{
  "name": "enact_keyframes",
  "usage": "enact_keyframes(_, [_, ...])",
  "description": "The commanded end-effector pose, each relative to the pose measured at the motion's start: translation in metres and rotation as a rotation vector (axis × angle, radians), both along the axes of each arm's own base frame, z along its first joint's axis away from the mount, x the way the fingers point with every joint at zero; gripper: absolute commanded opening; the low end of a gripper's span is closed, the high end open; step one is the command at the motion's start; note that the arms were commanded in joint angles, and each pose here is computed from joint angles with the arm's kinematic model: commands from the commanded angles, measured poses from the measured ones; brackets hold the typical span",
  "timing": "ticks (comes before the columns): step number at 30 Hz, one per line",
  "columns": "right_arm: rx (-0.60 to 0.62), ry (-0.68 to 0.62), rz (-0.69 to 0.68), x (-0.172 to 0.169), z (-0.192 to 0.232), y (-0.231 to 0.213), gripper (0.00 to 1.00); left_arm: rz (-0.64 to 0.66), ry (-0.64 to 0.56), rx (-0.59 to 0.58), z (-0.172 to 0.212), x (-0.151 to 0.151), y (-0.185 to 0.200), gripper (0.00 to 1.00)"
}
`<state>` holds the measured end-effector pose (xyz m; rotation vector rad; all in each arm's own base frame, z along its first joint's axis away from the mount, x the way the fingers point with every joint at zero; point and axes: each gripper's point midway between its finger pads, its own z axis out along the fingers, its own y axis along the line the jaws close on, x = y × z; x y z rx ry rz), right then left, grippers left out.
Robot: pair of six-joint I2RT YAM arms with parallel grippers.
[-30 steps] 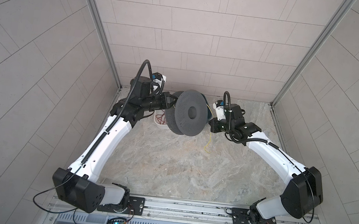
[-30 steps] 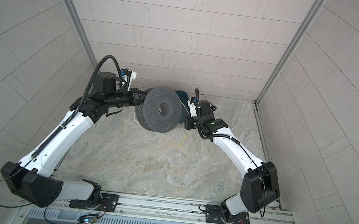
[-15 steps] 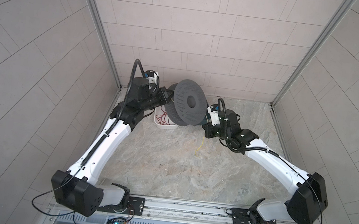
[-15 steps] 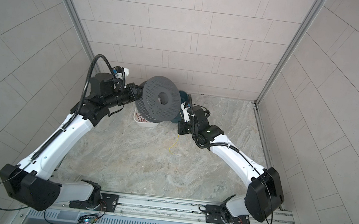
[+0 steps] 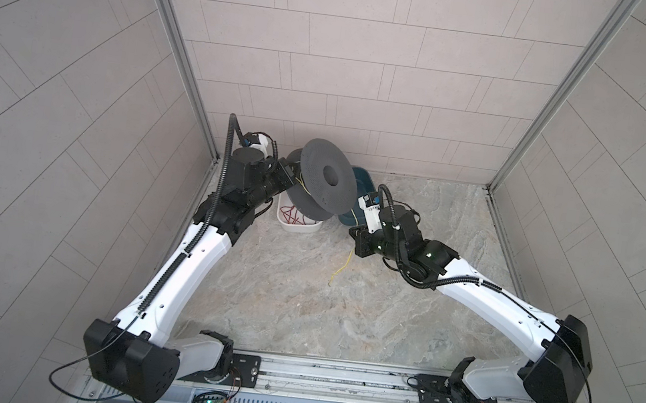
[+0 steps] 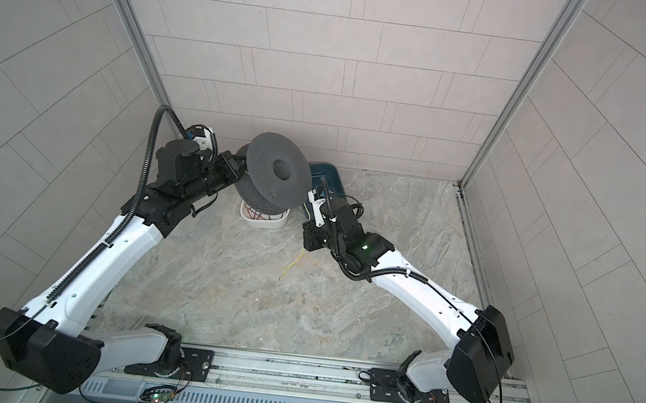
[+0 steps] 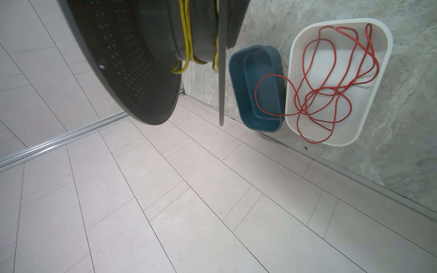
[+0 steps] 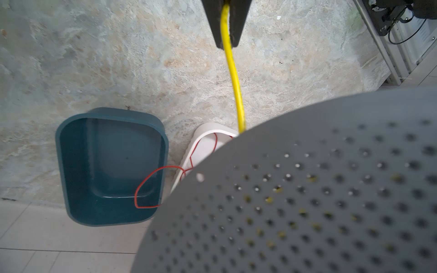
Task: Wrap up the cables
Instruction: 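Bring the cable down under the spool with the right gripper while the left tilts it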
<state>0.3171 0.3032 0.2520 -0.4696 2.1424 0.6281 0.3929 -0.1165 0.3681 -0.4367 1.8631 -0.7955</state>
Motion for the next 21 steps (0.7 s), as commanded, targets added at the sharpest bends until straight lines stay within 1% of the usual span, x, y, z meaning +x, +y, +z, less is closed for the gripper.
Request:
enact_keyframes(1, [-0.011, -0.056, 0.037, -0.006, 0.020, 0.014, 0.00, 0.097, -0.100, 0.044, 0.024, 0.000, 0.021, 0.00])
enact_keyframes(7, [-0.023, -0.080, 0.085, -0.016, 0.030, 0.033, 0.00, 0.121, -0.088, 0.061, 0.017, 0.000, 0.023, 0.00])
enact_keyframes(8, [-0.026, -0.085, 0.095, -0.018, 0.032, 0.036, 0.00, 0.116, -0.095, 0.094, 0.016, 0.000, 0.021, 0.00])
enact_keyframes(11, [-0.026, -0.101, 0.119, -0.022, 0.040, 0.047, 0.00, 0.118, -0.100, 0.129, 0.015, -0.002, 0.017, 0.00])
enact_keyframes(21, [-0.034, -0.177, 0.179, -0.025, 0.074, 0.079, 0.00, 0.106, -0.098, 0.215, 0.009, -0.006, 0.003, 0.00])
